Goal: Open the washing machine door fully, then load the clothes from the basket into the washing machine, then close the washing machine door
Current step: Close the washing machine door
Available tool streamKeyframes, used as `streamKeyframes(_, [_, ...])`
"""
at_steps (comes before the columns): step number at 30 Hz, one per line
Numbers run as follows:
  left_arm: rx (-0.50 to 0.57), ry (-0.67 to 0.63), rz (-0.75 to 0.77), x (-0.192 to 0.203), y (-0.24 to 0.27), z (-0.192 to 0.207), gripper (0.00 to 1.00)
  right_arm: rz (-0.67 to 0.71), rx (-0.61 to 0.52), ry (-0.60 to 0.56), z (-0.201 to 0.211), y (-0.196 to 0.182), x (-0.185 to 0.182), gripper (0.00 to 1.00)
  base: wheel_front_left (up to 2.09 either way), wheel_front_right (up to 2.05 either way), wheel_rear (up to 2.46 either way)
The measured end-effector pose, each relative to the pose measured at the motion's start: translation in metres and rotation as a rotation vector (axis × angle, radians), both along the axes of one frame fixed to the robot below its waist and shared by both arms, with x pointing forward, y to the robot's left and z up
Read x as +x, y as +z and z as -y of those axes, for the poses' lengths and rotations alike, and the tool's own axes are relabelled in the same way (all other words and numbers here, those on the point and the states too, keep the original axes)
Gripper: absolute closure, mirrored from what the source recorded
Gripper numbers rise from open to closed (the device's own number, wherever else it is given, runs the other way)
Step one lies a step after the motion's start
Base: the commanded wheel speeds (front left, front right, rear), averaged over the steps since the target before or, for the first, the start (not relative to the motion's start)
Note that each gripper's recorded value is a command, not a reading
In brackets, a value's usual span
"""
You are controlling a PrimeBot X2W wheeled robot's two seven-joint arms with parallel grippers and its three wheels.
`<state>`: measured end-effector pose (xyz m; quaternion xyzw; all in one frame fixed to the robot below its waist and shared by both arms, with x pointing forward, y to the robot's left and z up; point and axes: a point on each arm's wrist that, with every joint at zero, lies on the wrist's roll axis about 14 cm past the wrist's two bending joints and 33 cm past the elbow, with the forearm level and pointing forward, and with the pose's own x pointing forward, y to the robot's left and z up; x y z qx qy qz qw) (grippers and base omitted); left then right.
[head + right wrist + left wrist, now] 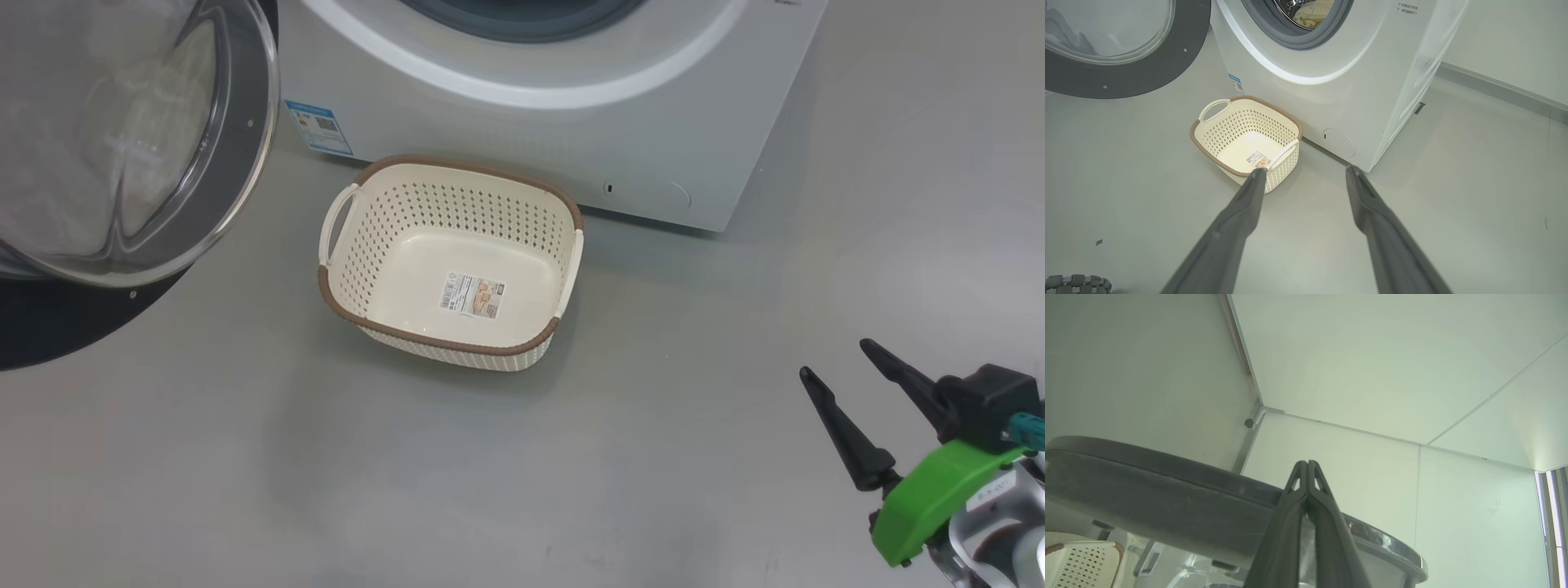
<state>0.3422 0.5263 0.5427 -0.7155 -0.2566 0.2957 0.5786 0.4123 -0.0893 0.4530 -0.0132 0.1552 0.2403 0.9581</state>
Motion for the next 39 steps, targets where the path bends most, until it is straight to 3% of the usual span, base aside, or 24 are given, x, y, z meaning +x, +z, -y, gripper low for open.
streamKeyframes(39, [0.062,-0.322,-0.126,0.007,-0.013,0.032,1.00,-0.028,0.000,0.057,-0.013,-0.001,0.002,0.00,0.00,0.00,0.00])
